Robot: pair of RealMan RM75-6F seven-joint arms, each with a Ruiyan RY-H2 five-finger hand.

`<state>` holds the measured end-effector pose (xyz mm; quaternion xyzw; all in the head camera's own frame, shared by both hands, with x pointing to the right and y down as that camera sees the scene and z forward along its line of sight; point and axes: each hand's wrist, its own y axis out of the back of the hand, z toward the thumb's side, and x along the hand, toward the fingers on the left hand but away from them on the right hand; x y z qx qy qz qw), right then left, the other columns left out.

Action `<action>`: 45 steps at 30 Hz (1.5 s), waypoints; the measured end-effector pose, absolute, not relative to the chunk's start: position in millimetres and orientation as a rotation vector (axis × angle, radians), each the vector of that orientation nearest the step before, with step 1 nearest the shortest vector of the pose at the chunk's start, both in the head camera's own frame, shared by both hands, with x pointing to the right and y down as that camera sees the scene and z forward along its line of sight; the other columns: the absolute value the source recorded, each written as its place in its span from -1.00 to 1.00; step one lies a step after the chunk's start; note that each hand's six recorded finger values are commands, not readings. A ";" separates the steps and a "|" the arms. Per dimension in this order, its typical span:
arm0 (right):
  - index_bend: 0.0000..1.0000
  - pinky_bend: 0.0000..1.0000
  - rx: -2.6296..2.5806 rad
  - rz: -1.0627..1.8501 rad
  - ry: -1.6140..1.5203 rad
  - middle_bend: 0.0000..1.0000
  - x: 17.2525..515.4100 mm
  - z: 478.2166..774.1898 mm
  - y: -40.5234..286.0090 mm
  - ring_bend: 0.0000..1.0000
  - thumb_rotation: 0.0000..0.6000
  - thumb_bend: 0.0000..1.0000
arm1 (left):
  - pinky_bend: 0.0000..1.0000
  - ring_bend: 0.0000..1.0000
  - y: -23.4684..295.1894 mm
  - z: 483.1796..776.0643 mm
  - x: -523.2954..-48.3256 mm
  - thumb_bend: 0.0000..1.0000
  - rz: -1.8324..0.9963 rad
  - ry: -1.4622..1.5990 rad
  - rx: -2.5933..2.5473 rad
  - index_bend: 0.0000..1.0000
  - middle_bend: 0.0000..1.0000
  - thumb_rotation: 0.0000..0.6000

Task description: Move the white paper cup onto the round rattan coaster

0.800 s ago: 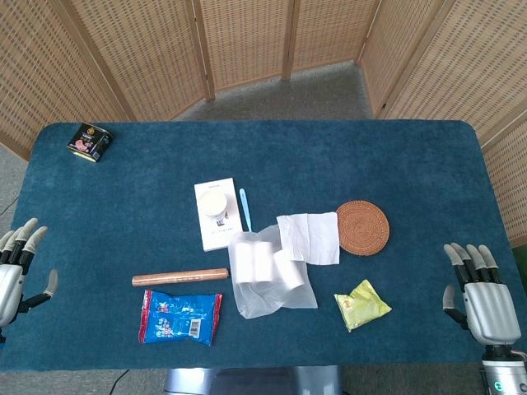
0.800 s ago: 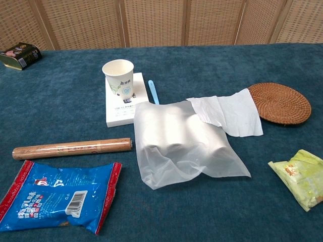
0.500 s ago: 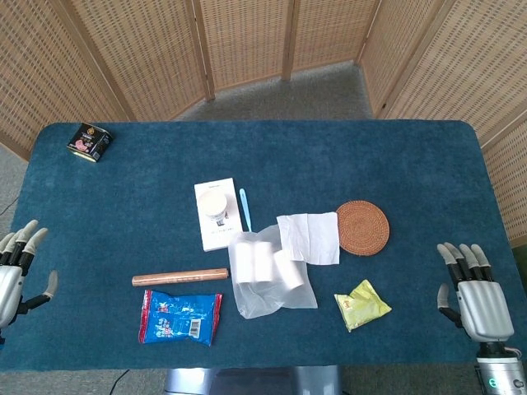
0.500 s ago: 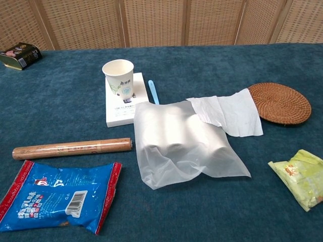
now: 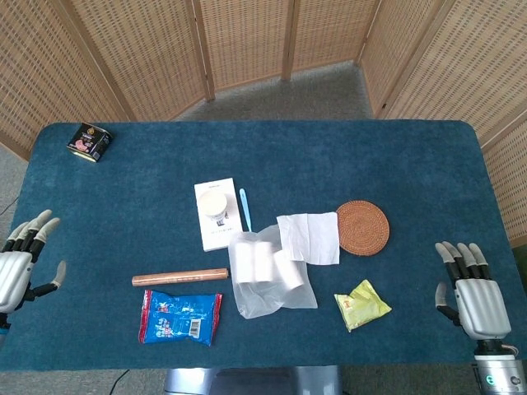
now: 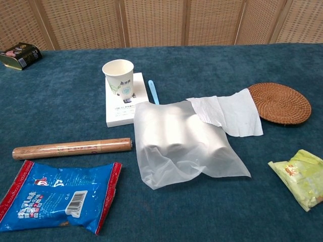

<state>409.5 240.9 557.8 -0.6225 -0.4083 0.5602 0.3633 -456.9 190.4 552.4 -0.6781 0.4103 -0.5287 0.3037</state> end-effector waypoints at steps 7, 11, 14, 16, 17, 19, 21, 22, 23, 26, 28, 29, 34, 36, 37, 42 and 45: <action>-1.00 -1.00 -1.592 1.457 -1.050 -1.00 412.1 556.4 249.3 -1.00 0.67 0.51 | -1.00 -1.00 158.3 573.7 -428.1 0.13 -1.426 0.914 -1.892 -1.00 -1.00 0.52; -1.00 -1.00 -1.585 1.472 -1.077 -1.00 418.4 552.9 257.1 -1.00 0.67 0.51 | -1.00 -1.00 130.7 590.3 -397.4 0.13 -1.413 0.820 -1.933 -1.00 -1.00 0.52; -1.00 -1.00 -1.574 1.483 -1.096 -1.00 424.6 549.1 261.2 -1.00 0.67 0.51 | -1.00 -1.00 113.4 600.6 -372.1 0.13 -1.381 0.765 -1.942 -1.00 -1.00 0.52; -1.00 -1.00 -1.578 1.482 -1.113 -1.00 426.1 547.7 263.0 -1.00 0.66 0.51 | -1.00 -1.00 105.1 607.2 -358.6 0.13 -1.363 0.738 -1.940 -1.00 -1.00 0.53; -1.00 -1.00 -1.584 1.478 -1.123 -1.00 426.1 547.5 263.8 -1.00 0.67 0.51 | -1.00 -1.00 100.4 612.5 -349.7 0.13 -1.354 0.721 -1.944 -1.00 -1.00 0.52; -1.00 -1.00 -1.606 1.466 -1.151 -1.00 425.9 547.4 265.9 -1.00 0.68 0.50 | -1.00 -1.00 94.3 620.6 -337.3 0.10 -1.345 0.694 -1.954 -1.00 -1.00 0.52; -1.00 -1.00 -1.622 1.457 -1.171 -1.00 426.8 547.8 268.3 -1.00 0.68 0.51 | -1.00 -1.00 88.0 629.9 -322.9 0.02 -1.336 0.659 -1.965 -1.00 -1.00 0.52; -1.00 -1.00 -1.622 1.458 -1.176 -1.00 428.7 548.2 270.0 -1.00 0.68 0.51 | -1.00 -1.00 85.6 633.7 -316.6 -0.02 -1.332 0.644 -1.969 -1.00 -1.00 0.52; -1.00 -1.00 -1.616 1.462 -1.175 -1.00 430.3 548.3 271.2 -1.00 0.68 0.51 | -1.00 -1.00 82.4 638.3 -308.1 -0.07 -1.325 0.625 -1.971 -1.00 -1.00 0.52; -1.00 -1.00 -1.603 1.465 -1.182 -1.00 433.2 547.0 272.6 -1.00 0.68 0.50 | -1.00 -1.00 75.1 649.7 -287.6 -0.12 -1.308 0.586 -1.979 -1.00 -1.00 0.53; -1.00 -1.00 -1.598 1.461 -1.203 -1.00 436.1 544.8 273.5 -1.00 0.68 0.51 | -1.00 -1.00 71.3 656.6 -276.5 -0.13 -1.301 0.565 -1.987 -1.00 -1.00 0.53; -1.00 -1.00 -1.594 1.460 -1.210 -1.00 438.0 543.7 274.0 -1.00 0.68 0.51 | -1.00 -1.00 69.2 661.2 -269.2 -0.13 -1.298 0.551 -1.992 -1.00 -1.00 0.53; -1.00 -1.00 -1.574 1.471 -1.234 -1.00 446.3 540.8 275.5 -1.00 0.69 0.51 | -1.00 -1.00 62.9 677.2 -246.3 -0.13 -1.285 0.514 -2.007 -1.00 -1.00 0.54; -1.00 -1.00 -1.571 1.474 -1.244 -1.00 448.6 540.2 276.2 -1.00 0.69 0.50 | -1.00 -1.00 60.2 684.2 -238.6 -0.13 -1.285 0.516 -2.014 -1.00 -1.00 0.53; -1.00 -1.00 -1.567 1.473 -1.250 -1.00 450.1 539.3 276.7 -1.00 0.69 0.51 | -1.00 -1.00 59.1 687.3 -234.7 -0.13 -1.284 0.518 -2.021 -1.00 -1.00 0.53; -1.00 -1.00 -1.543 1.482 -1.275 -1.00 458.1 537.1 281.2 -1.00 0.69 0.51 | -1.00 -1.00 52.7 698.2 -213.0 -0.13 -1.262 0.544 -2.062 -1.00 -1.00 0.53; -1.00 -1.00 -1.535 1.489 -1.295 -1.00 462.4 536.6 284.8 -1.00 0.69 0.50 | -1.00 -1.00 51.1 701.2 -202.0 -0.13 -1.247 0.561 -2.103 -1.00 -1.00 0.53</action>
